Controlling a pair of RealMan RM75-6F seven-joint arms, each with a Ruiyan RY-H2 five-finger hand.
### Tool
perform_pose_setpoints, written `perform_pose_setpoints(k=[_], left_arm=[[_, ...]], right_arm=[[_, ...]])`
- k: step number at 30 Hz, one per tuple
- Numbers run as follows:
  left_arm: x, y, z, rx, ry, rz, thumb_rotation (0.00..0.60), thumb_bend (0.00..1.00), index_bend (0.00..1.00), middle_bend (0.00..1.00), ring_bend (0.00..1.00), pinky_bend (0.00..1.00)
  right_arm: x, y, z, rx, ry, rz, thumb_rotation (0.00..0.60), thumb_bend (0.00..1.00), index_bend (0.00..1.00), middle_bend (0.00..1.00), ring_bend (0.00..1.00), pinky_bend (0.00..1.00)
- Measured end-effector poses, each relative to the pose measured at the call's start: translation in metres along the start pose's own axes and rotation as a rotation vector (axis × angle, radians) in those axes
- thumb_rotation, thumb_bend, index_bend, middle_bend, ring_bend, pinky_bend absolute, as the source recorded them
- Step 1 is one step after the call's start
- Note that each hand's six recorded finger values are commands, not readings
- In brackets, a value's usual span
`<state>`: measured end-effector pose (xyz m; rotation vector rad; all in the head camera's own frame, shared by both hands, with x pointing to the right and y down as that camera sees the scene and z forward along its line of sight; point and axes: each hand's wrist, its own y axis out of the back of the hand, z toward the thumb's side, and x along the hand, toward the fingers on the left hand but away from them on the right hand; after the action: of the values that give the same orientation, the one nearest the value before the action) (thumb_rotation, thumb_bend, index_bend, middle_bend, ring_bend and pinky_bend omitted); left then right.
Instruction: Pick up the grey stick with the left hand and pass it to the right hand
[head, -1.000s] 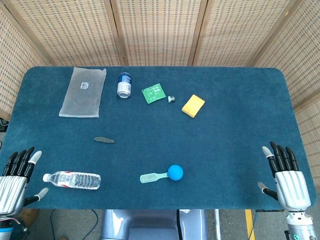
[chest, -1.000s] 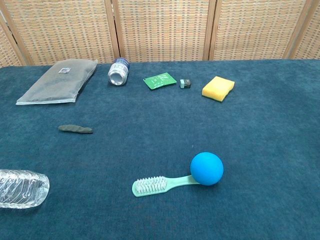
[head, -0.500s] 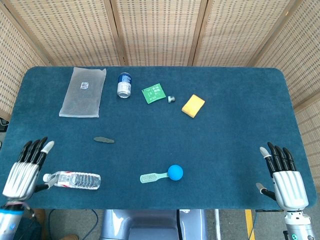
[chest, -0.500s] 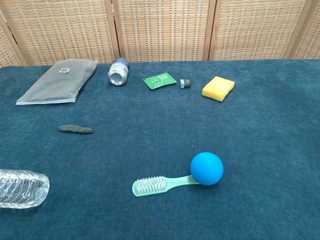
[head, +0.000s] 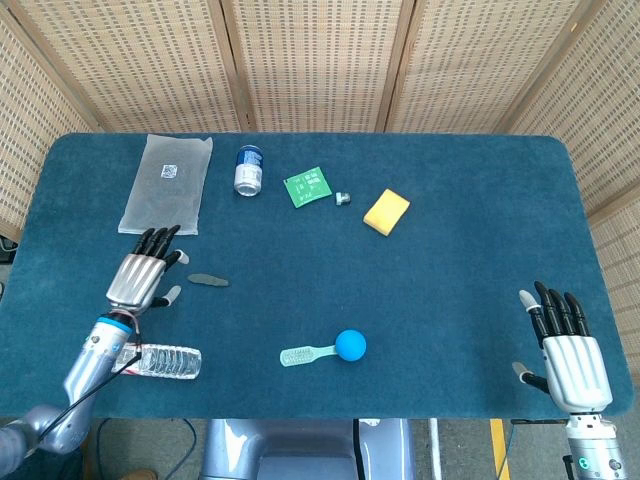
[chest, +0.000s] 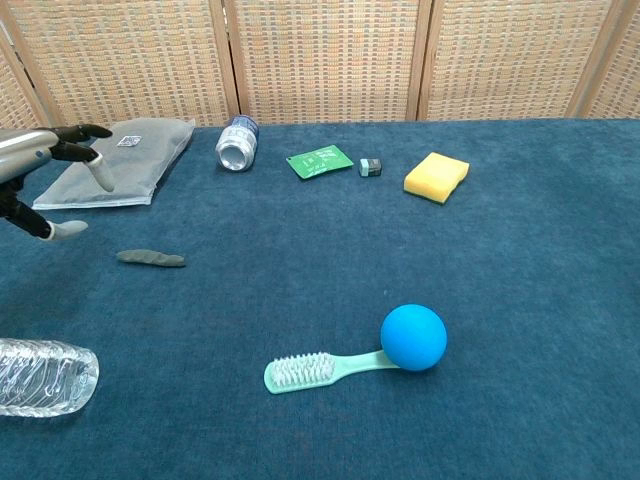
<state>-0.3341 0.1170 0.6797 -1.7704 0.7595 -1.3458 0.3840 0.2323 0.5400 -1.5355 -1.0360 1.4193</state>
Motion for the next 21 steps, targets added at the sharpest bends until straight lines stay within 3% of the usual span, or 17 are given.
perform_pose_setpoints(k=[6,21], left_arm=[[0.02,-0.021,-0.002,0.01,0.038,-0.044,0.6,0.4,0.43,0.0,0.0,0.0],[0.032,-0.052,-0.001,-0.017,0.064,-0.108,0.6,0.4,0.43,0.0,0.0,0.0]], right_arm=[[-0.003,-0.003,-0.003,-0.007,-0.01,0.011,0.6,0.0,0.0,0.0,0.0,0.0],[-0.003,-0.004,-0.001,-0.014,-0.001,0.02,0.6,0.0,0.0,0.0,0.0,0.0]])
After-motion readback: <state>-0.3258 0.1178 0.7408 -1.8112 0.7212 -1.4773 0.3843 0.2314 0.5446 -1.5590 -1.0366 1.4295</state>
